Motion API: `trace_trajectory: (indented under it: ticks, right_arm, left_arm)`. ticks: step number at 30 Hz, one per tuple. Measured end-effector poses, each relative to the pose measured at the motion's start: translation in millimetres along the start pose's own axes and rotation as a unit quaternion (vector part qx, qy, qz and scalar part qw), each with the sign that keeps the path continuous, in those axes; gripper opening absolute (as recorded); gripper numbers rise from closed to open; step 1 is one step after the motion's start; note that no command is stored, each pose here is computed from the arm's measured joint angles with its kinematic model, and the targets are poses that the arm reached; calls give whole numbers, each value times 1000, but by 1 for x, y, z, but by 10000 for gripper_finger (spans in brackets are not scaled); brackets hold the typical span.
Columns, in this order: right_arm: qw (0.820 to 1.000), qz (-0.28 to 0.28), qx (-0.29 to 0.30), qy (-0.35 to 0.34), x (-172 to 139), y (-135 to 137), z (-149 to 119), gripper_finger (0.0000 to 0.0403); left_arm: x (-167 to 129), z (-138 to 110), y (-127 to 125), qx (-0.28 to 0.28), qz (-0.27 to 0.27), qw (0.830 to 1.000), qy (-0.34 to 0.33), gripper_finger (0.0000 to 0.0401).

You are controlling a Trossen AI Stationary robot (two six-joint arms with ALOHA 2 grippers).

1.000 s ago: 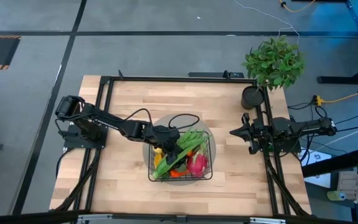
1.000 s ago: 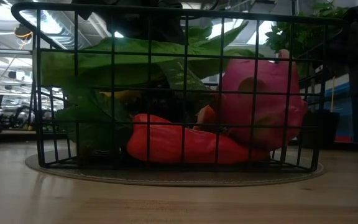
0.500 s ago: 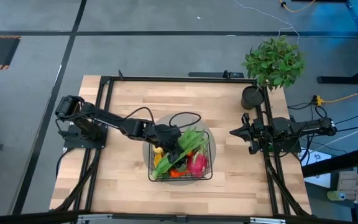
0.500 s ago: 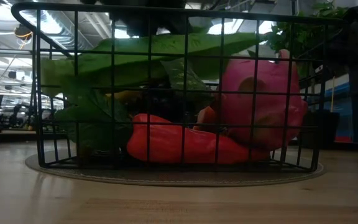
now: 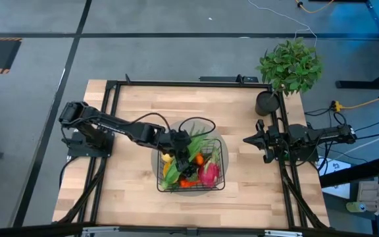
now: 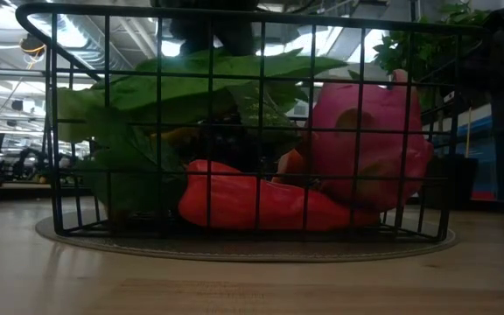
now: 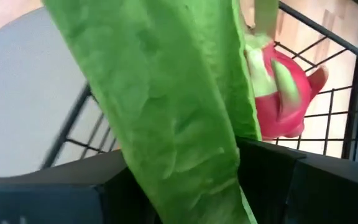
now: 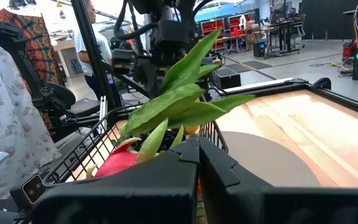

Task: Build produce basket
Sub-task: Put the leaf lettuce into the wire basket

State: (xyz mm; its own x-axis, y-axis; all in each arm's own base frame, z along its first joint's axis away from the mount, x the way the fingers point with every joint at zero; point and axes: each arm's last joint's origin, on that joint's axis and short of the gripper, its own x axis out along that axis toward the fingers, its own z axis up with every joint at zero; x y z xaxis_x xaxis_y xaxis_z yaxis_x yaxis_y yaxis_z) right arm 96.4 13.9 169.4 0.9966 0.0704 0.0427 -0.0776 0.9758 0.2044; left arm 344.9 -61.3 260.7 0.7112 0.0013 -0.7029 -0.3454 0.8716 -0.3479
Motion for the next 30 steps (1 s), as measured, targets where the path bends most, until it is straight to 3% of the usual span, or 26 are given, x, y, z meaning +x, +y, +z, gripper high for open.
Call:
trace_trajectory:
  ticks: [10,21,30]
  right_arm:
    - [1000,0,0,0,0,0,0,5]
    - [1000,0,0,0,0,0,0,5]
    - [1000,0,0,0,0,0,0,5]
  left_arm:
    - [2,1,-10,26,-29,999,-24,163]
    - [9,-5,-9,34,-9,999,-8,163]
    - [-14,27,-30,48,-45,997,-47,163]
